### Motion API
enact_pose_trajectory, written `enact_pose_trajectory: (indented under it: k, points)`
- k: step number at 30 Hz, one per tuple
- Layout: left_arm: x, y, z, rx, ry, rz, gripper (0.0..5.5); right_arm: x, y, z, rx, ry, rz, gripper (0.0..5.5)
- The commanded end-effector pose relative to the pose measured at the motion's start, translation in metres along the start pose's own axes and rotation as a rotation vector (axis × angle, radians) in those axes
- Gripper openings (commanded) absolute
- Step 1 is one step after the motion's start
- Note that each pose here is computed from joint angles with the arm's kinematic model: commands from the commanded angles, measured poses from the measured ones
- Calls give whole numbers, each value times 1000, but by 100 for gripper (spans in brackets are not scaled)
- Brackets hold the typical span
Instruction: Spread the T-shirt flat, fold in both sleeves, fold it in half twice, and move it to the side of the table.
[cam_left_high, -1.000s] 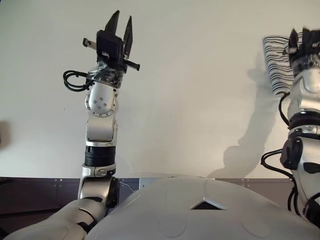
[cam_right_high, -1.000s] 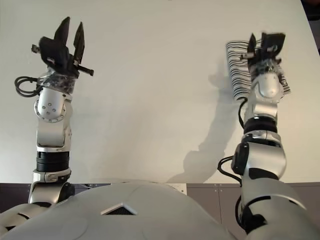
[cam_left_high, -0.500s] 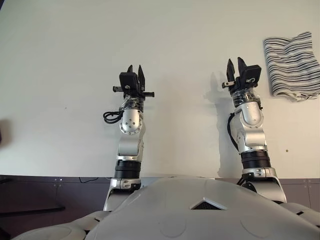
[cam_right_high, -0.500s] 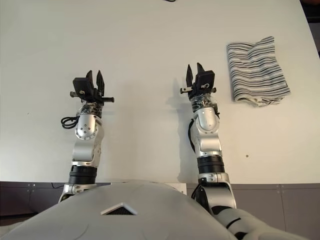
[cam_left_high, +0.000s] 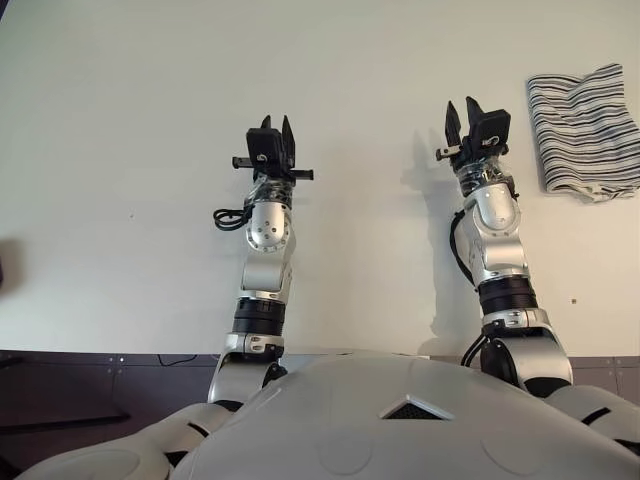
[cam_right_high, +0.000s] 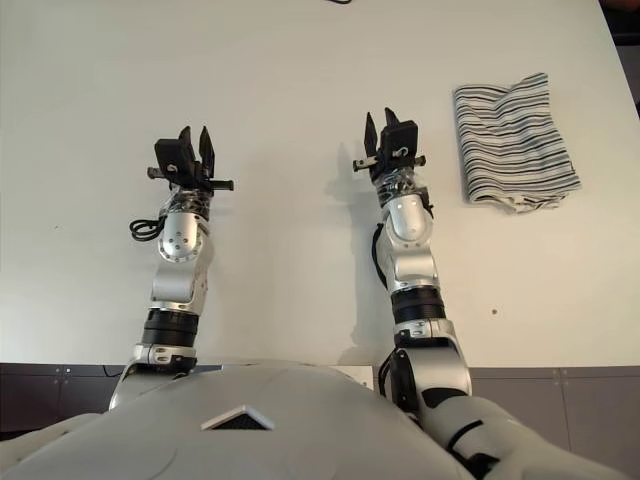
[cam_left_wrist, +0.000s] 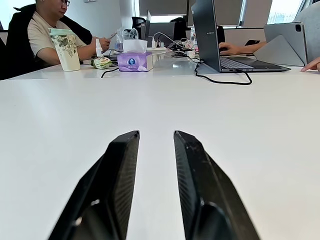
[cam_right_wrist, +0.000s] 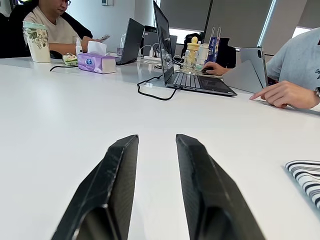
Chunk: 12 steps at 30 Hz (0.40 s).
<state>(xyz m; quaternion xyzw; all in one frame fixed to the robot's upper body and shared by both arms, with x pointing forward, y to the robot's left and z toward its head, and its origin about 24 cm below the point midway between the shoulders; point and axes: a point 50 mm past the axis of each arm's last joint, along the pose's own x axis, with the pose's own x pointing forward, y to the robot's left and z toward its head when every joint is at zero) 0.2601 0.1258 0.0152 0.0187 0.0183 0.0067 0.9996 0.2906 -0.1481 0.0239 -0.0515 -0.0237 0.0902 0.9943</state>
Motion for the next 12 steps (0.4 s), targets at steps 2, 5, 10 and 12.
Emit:
enact_pose_trajectory:
  k: [2,5,10,12]
  points:
    - [9,-2,4,1,-16,-6,127,8,-4,0,33,8,-27,137]
    - [11,-4,4,3,-9,-10,127,8,-5,-2,37,18,-25,137]
    - [12,-6,2,2,6,-8,127,8,-6,-4,36,35,-20,137]
    - [13,-7,2,1,7,-9,127,8,-7,-4,36,37,-16,137]
